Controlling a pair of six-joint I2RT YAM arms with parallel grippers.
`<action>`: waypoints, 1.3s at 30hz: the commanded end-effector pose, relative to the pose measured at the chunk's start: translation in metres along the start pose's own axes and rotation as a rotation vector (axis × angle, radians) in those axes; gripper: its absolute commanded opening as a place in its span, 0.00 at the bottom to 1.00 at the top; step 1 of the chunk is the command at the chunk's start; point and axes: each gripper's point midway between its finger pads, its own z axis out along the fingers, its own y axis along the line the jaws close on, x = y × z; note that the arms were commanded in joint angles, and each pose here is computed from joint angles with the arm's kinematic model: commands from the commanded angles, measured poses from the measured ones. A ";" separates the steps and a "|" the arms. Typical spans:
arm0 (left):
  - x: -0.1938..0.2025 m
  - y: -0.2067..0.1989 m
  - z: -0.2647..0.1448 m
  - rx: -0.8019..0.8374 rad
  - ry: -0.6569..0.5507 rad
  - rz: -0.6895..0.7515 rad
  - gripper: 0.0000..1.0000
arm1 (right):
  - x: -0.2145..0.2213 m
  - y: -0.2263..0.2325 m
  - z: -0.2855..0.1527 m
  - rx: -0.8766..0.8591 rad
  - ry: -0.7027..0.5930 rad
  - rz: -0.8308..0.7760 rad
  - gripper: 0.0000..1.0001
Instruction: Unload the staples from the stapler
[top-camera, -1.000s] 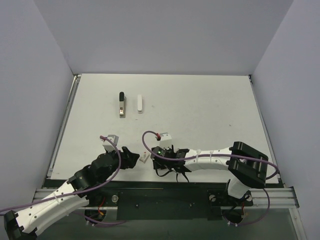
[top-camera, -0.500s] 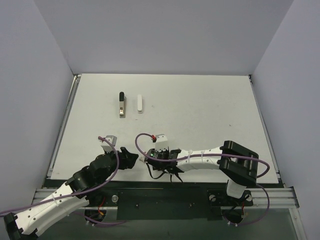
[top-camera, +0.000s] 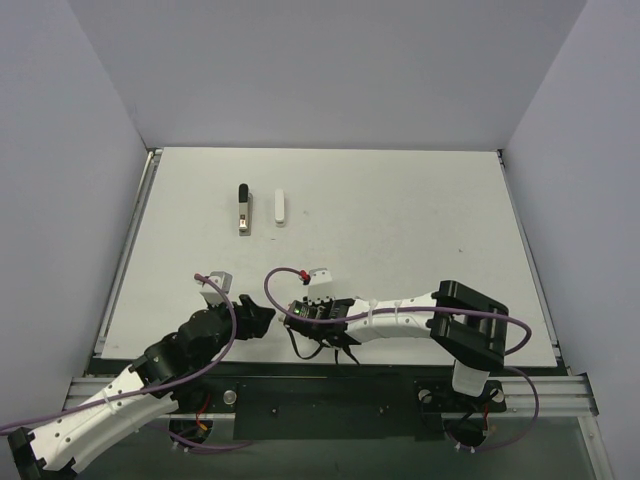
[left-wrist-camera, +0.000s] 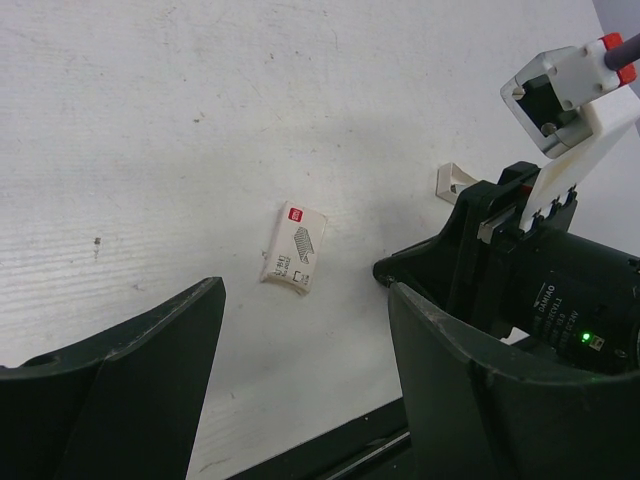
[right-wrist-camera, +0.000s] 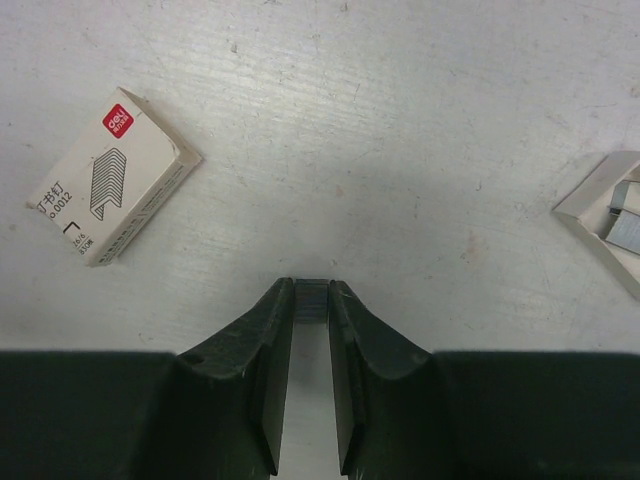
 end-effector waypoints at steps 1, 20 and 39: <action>-0.005 0.000 -0.002 -0.001 -0.019 -0.006 0.77 | 0.003 -0.008 0.000 0.054 0.008 -0.024 0.16; -0.007 -0.003 -0.002 0.006 -0.020 -0.001 0.77 | -0.043 -0.049 -0.037 0.098 -0.133 0.043 0.12; -0.004 -0.005 0.003 0.004 -0.009 0.001 0.77 | -0.040 -0.132 -0.030 0.257 -0.160 0.239 0.14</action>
